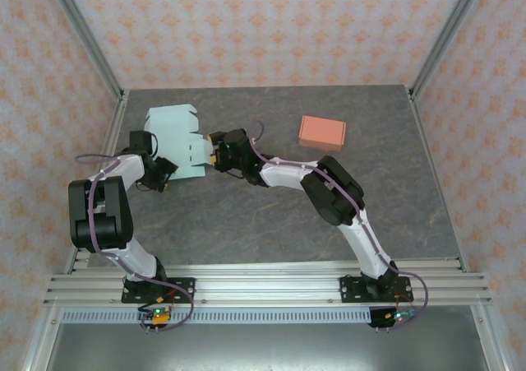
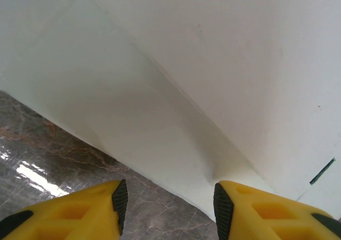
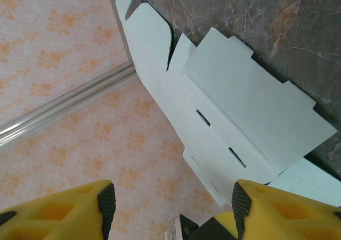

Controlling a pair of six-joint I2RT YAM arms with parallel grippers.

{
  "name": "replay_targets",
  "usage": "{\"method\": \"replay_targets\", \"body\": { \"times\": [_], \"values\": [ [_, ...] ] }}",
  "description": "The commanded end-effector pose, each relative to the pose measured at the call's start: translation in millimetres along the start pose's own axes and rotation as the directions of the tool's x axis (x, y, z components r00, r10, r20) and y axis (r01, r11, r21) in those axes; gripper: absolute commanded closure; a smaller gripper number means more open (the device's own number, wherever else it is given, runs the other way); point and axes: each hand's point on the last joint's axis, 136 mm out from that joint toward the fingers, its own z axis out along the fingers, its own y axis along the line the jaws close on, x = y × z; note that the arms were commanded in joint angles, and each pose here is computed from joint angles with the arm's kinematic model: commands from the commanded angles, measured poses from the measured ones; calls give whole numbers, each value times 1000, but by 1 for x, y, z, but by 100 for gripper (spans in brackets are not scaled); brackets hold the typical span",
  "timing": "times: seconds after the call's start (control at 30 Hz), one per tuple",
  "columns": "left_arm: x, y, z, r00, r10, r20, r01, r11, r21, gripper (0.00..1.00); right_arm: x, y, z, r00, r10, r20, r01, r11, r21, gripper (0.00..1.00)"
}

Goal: Fold the paper box

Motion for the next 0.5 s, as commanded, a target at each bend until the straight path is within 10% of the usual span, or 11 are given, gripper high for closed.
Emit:
{"method": "replay_targets", "body": {
  "times": [0.0,0.47],
  "values": [
    [-3,-7,-4,1000,-27,12,27,999,35,51,-1,-17,8,999,36,20,-36,999,2,40],
    [-51,-31,-69,965,113,238,-110,994,-26,46,7,-47,28,997,69,46,-72,996,49,43]
  ]
}}
